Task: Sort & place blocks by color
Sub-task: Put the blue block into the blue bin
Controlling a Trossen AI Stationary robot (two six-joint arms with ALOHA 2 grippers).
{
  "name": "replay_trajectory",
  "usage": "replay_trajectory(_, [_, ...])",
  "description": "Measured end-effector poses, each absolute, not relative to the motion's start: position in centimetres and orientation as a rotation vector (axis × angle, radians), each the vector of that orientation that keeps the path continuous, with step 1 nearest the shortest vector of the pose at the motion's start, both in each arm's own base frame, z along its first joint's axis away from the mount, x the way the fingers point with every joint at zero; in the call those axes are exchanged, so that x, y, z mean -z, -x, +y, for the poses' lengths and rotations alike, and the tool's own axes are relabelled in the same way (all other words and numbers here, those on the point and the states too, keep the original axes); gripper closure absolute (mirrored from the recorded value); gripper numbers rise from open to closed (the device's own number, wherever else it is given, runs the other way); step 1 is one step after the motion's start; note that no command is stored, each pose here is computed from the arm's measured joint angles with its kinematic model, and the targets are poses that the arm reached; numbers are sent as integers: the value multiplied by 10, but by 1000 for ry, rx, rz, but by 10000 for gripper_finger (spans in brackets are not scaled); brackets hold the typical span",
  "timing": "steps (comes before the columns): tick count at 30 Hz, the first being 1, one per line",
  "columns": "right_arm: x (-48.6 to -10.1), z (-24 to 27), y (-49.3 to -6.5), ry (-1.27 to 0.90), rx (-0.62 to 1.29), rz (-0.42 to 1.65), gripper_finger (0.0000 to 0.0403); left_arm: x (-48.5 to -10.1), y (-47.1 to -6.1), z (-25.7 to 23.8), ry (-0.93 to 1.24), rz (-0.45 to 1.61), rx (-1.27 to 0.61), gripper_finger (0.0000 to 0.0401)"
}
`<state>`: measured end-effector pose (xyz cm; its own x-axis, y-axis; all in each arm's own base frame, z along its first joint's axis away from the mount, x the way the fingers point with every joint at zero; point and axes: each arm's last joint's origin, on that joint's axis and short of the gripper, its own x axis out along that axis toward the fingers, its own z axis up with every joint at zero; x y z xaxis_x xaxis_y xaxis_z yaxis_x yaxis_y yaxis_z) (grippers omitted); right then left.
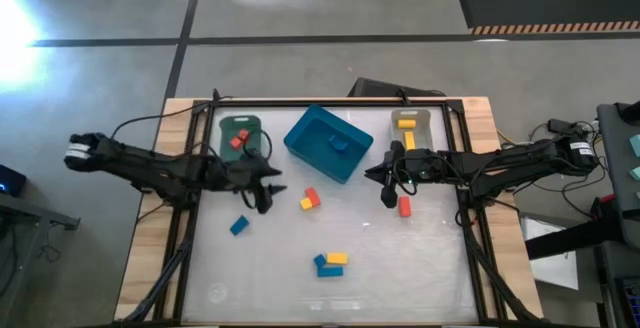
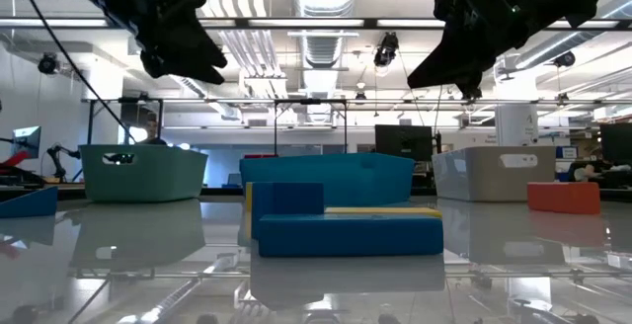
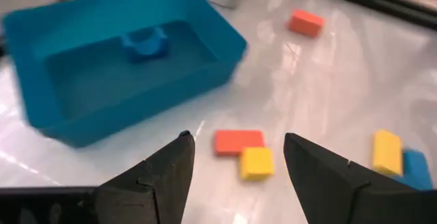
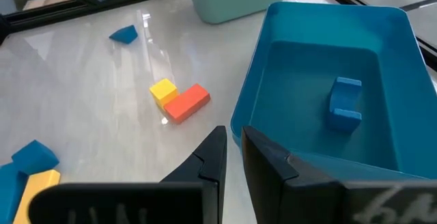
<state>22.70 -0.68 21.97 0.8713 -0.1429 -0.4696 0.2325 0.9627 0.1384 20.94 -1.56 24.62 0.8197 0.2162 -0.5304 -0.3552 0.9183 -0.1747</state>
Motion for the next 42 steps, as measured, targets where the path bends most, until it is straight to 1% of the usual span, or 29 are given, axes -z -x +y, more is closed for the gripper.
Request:
replay_trajectory(6, [-222,-7,-228,-196,195,452,367,-236,-224,-38,250,528,-219,191])
replay_trajectory(10, [-224,-7,-229,-198,191,420,367,-230,-231,-47,241,538,-192,191])
replay_trajectory(21, [-226,-6,-230,-199,187,397,367,-219,-238,-50,229,578,-195,191])
replay_trajectory(24, [-228,-5,-231,-197,180,385,367,-216,-236,-50,308,599,-220,191])
replay_trajectory(28, [-229,-3,-231,-188,169,374,367,-211,-223,-51,542,809,-267,193])
replay_trajectory(30, [-229,-2,-231,-183,164,376,367,-206,-213,-56,642,970,-303,200])
replay_trajectory(32, [-229,-2,-231,-181,161,376,367,-200,-203,-60,673,1140,-353,210])
replay_trajectory(34, [-229,-2,-231,-178,160,375,367,-196,-194,-62,687,1262,-430,223])
replay_trajectory(36, [-229,-2,-231,-178,161,375,367,-194,-189,-65,718,1344,-477,233])
replay_trajectory(38, [-229,-2,-231,-178,160,375,367,-190,-187,-69,739,1402,-471,240])
replay_trajectory(42, [-229,-2,-231,-175,160,375,367,-188,-187,-75,720,1431,-436,243])
